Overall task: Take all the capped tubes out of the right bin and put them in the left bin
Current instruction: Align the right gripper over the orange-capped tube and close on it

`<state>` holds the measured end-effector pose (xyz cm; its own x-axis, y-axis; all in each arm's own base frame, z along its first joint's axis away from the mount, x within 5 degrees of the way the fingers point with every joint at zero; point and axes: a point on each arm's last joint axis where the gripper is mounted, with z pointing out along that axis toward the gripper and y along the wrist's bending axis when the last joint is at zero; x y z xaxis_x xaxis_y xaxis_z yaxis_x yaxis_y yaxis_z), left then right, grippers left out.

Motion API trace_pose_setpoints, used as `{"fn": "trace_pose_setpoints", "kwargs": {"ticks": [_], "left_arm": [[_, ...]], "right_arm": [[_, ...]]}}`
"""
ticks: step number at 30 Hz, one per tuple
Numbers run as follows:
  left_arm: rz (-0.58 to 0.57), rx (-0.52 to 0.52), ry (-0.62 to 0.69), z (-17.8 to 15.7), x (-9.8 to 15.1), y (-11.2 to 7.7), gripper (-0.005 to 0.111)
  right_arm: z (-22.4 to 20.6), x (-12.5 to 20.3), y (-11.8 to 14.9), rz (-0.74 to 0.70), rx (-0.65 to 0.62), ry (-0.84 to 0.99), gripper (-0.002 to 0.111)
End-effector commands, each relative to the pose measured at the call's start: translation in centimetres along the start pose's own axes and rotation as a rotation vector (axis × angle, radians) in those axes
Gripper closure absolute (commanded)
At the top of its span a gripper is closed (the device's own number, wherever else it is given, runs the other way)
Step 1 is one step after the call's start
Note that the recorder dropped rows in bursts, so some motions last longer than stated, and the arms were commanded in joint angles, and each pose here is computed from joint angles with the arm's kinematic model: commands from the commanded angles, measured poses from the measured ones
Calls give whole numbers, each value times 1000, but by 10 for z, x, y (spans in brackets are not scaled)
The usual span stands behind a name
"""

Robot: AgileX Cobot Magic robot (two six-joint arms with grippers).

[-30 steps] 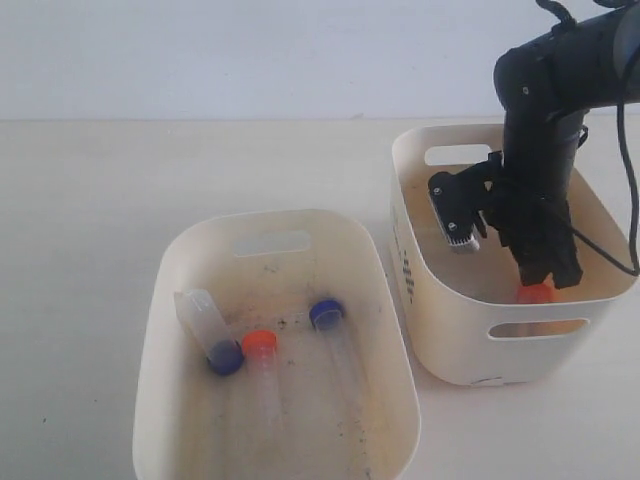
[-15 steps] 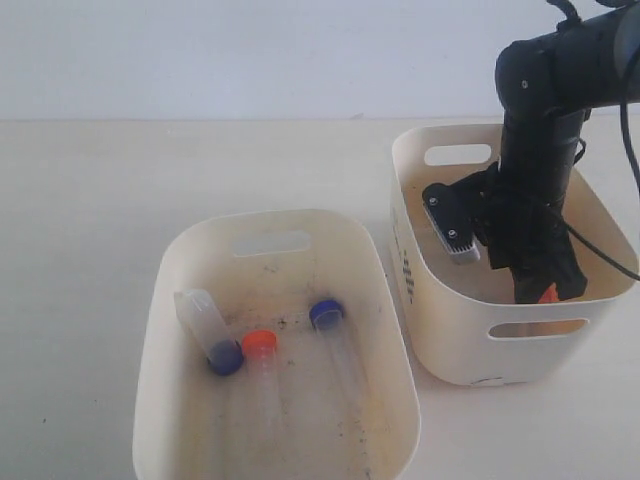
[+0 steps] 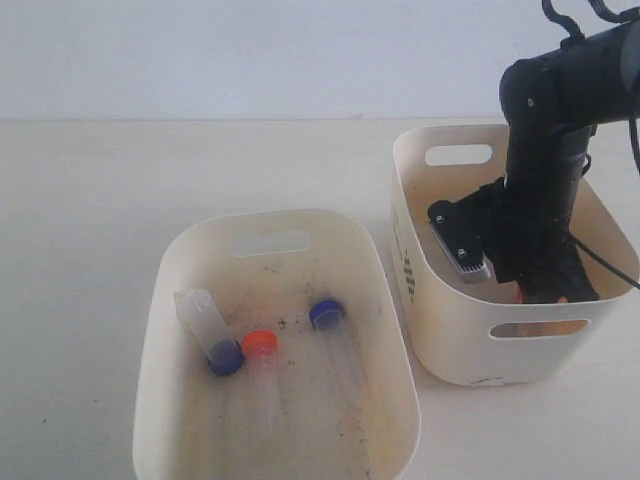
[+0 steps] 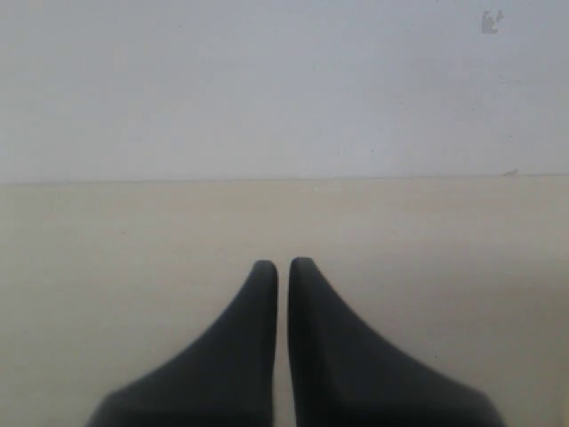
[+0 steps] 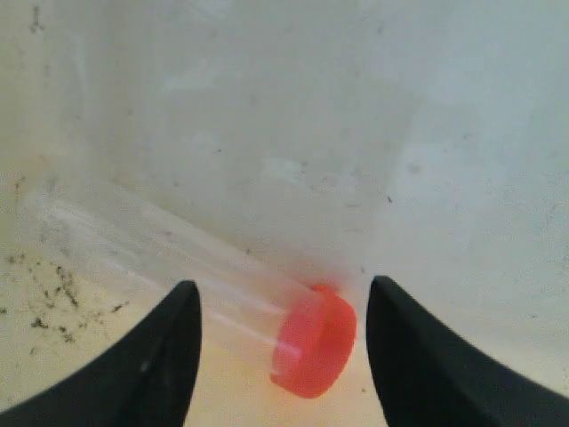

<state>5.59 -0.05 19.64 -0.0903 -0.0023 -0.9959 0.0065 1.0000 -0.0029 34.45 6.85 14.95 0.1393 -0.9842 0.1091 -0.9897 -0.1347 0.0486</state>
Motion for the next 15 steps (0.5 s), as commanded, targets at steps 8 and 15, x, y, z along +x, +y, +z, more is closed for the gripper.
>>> {"fn": "trace_pose_setpoints", "kwargs": {"ticks": [8,15], "left_arm": [[-7,8,-6,0,-1,0,103],[-7,8,-6,0,-1,0,103]], "right_arm": [[19,2,-2,-35,100,19,54],[13,-3,-24,197,351,-68,54]]}}
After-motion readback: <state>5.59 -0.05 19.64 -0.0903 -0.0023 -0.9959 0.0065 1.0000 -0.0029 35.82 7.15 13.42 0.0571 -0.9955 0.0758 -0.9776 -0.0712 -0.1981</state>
